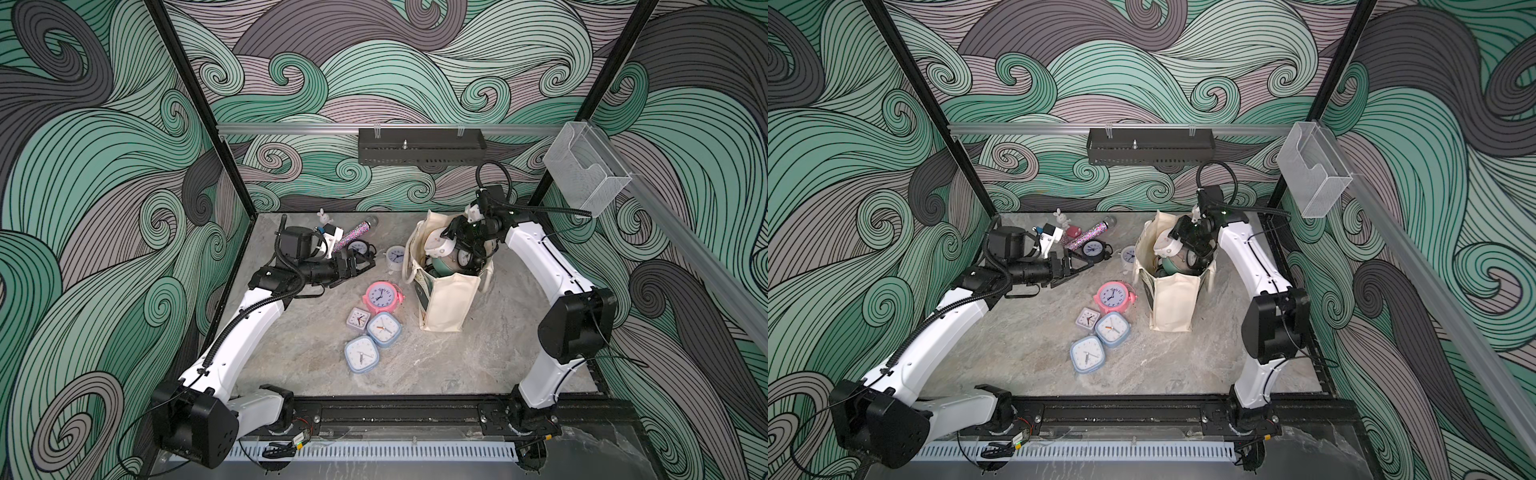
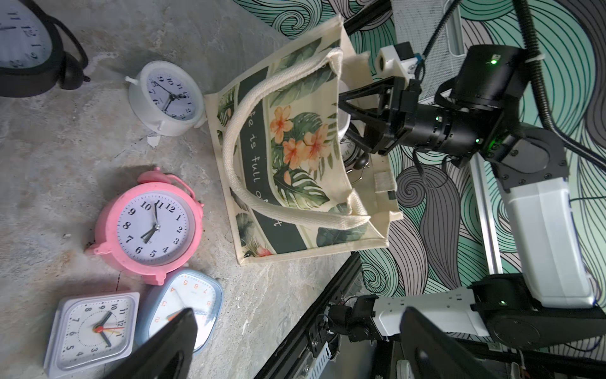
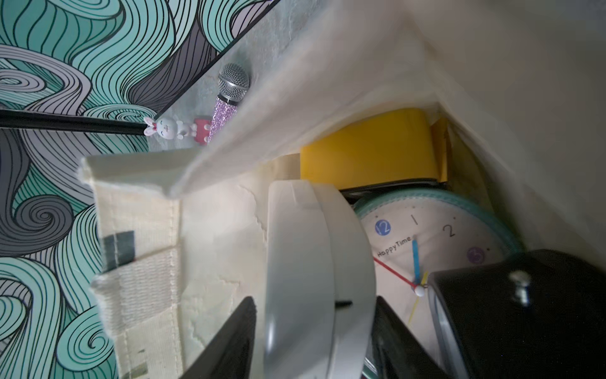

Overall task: Put the alarm clock into the canvas bag
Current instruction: Place the alarm at the canvas bag.

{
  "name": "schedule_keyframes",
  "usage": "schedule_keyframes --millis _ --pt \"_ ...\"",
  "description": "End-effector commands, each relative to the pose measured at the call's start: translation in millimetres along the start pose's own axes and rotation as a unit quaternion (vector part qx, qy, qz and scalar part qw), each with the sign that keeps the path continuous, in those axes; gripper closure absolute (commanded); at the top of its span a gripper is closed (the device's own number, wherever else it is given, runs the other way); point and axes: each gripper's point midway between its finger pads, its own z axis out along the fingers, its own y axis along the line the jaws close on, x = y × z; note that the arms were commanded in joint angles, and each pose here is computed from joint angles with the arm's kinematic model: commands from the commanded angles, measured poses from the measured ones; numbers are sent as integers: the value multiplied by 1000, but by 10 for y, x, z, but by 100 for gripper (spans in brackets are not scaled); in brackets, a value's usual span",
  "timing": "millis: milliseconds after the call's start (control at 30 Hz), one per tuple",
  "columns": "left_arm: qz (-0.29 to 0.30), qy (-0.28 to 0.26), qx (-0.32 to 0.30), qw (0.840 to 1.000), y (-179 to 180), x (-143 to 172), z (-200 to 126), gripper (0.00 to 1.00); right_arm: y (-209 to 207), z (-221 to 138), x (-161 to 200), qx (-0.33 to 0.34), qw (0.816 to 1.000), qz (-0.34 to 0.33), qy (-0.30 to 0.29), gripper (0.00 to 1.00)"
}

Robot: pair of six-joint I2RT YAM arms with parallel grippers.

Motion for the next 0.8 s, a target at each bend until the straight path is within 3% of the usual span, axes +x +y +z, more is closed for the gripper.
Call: schedule_keyframes --millis 0,233,400,533,767 --pt "-12 7 -42 999 160 36 -3 1 59 -288 -137 13 999 -26 -46 31" --pt "-26 23 -72 997 317 127 -22 1 170 -497 -64 26 994 -89 -57 12" --pt "-27 50 -111 992 484 257 -45 1 218 -580 161 38 989 -135 -48 11" --pt "-37 72 -107 991 506 355 -35 1 250 -549 360 16 989 -143 -24 17" --pt "-50 96 -132 985 611 506 -76 1 135 -228 499 16 991 -128 24 40"
